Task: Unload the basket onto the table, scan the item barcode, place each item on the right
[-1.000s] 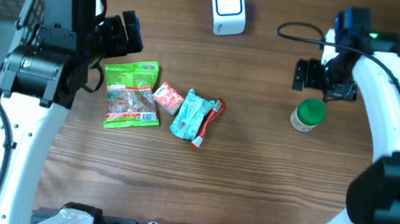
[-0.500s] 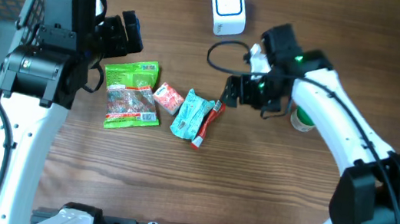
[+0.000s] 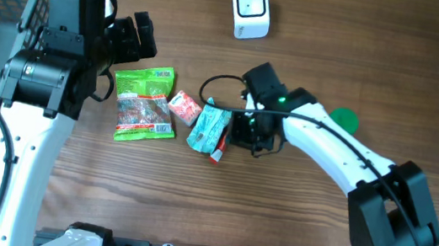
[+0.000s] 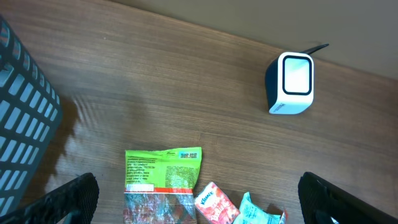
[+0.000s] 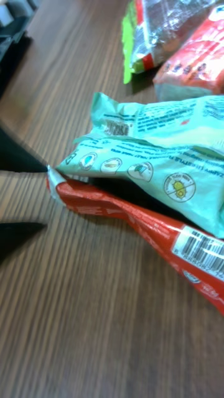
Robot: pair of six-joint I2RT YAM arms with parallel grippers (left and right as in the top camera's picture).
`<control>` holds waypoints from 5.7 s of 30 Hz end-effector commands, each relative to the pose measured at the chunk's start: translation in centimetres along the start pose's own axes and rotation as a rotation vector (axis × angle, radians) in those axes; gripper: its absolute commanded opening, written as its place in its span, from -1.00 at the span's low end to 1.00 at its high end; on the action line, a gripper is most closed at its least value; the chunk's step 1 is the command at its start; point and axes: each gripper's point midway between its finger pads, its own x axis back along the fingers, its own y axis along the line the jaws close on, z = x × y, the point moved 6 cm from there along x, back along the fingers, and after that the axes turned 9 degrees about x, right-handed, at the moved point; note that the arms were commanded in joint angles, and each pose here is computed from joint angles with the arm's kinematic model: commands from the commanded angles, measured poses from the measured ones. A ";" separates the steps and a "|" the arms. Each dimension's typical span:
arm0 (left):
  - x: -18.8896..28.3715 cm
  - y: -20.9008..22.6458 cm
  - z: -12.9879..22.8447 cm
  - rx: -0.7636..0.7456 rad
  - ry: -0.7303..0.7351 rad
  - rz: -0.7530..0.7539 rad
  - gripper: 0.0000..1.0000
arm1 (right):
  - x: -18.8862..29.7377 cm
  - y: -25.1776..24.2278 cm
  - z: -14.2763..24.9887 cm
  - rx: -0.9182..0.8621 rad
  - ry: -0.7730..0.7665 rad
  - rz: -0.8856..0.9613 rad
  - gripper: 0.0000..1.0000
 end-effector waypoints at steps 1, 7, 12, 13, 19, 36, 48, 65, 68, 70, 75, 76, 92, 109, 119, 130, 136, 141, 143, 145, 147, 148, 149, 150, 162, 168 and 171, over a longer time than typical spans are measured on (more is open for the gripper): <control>0.1 0.0 -0.2 -0.013 -0.010 -0.003 1.00 | -0.7 0.4 0.5 -0.119 -0.037 0.083 -0.72; 0.1 0.0 -0.2 -0.013 -0.010 -0.003 1.00 | -1.4 1.6 1.2 -0.103 -0.095 0.158 -0.63; 0.1 0.0 -0.2 -0.013 -0.010 -0.003 1.00 | -1.4 1.4 1.0 -0.097 -0.129 0.202 -0.48; 0.1 0.0 -0.2 -0.013 -0.010 -0.003 1.00 | -1.4 1.4 1.0 -0.097 -0.131 0.201 -0.49; 0.1 0.0 -0.2 -0.013 -0.010 -0.003 1.00 | -1.5 1.3 0.9 -0.095 -0.137 0.204 -0.50; 0.1 0.0 -0.2 -0.013 -0.010 -0.003 1.00 | -3.9 0.4 0.5 -0.112 -0.152 0.223 -0.61; 0.1 0.0 -0.2 -0.013 -0.010 -0.003 1.00 | 1.2 -4.2 -0.1 0.175 -0.153 0.479 -0.91; 0.1 0.0 -0.2 -0.013 -0.010 -0.003 1.00 | 4.5 -7.0 -0.9 0.387 -0.152 0.729 -0.91; 0.1 0.0 -0.2 -0.013 -0.010 -0.003 1.00 | 4.4 -7.1 -0.7 0.390 -0.139 0.733 -0.92; 0.1 0.0 -0.2 -0.013 -0.010 -0.003 1.00 | 4.0 -7.2 -0.6 0.405 -0.121 0.738 -0.91; 0.1 0.0 -0.2 -0.013 -0.010 -0.003 1.00 | 2.3 -7.7 -0.7 0.426 -0.072 0.751 -0.92; 0.1 0.0 -0.2 -0.013 -0.010 -0.003 1.00 | 2.1 -7.6 -0.7 0.428 -0.069 0.751 -0.90; 0.1 0.0 -0.2 -0.013 -0.010 -0.003 1.00 | 5.2 -4.8 -3.1 0.241 -0.122 0.393 -0.50; 0.1 0.0 -0.2 -0.013 -0.010 -0.003 1.00 | 1.0 -10.9 1.6 -0.027 0.058 0.116 -0.50; 0.1 0.0 -0.2 -0.013 -0.010 -0.003 1.00 | 0.2 -11.5 1.8 -0.017 0.037 0.124 -0.35; 0.1 0.0 -0.2 -0.013 -0.010 -0.003 1.00 | 0.7 -10.4 1.5 0.029 0.041 -0.003 -0.92; 0.1 0.0 -0.2 -0.013 -0.010 -0.003 1.00 | 5.7 -8.0 0.7 0.409 -0.111 -0.194 -0.91; 0.1 0.0 -0.2 -0.013 -0.010 -0.003 1.00 | 9.8 -5.4 2.9 0.779 -0.221 -0.267 -0.91; 0.1 0.0 -0.2 -0.013 -0.010 -0.003 1.00 | 11.5 -4.2 4.5 0.904 -0.258 -0.317 -0.91; 0.1 0.0 -0.2 -0.013 -0.010 -0.003 1.00 | 12.4 -3.6 5.1 0.928 -0.282 -0.347 -0.91; 0.1 0.0 -0.2 -0.013 -0.010 -0.003 1.00 | 12.9 -3.2 5.6 0.937 -0.296 -0.374 -0.91; 0.1 0.0 -0.2 -0.013 -0.010 -0.003 1.00 | 13.0 -3.2 5.7 0.936 -0.291 -0.376 -0.91; 0.1 0.0 -0.2 -0.013 -0.010 -0.003 1.00 | 12.9 -3.3 6.0 0.927 -0.278 -0.377 -0.91; 0.1 0.0 -0.2 -0.013 -0.010 -0.003 1.00 | 12.9 -3.3 6.1 0.924 -0.270 -0.378 -0.91; 0.1 0.0 -0.2 -0.013 -0.010 -0.003 1.00 | 13.2 -3.2 7.2 0.888 -0.233 -0.386 -0.91; 0.1 0.0 -0.2 -0.013 -0.010 -0.003 1.00 | 13.2 -3.2 7.2 0.882 -0.233 -0.387 -0.91; 0.1 0.0 -0.2 -0.013 -0.010 -0.003 1.00 | 13.1 -3.2 7.1 0.888 -0.232 -0.375 -0.91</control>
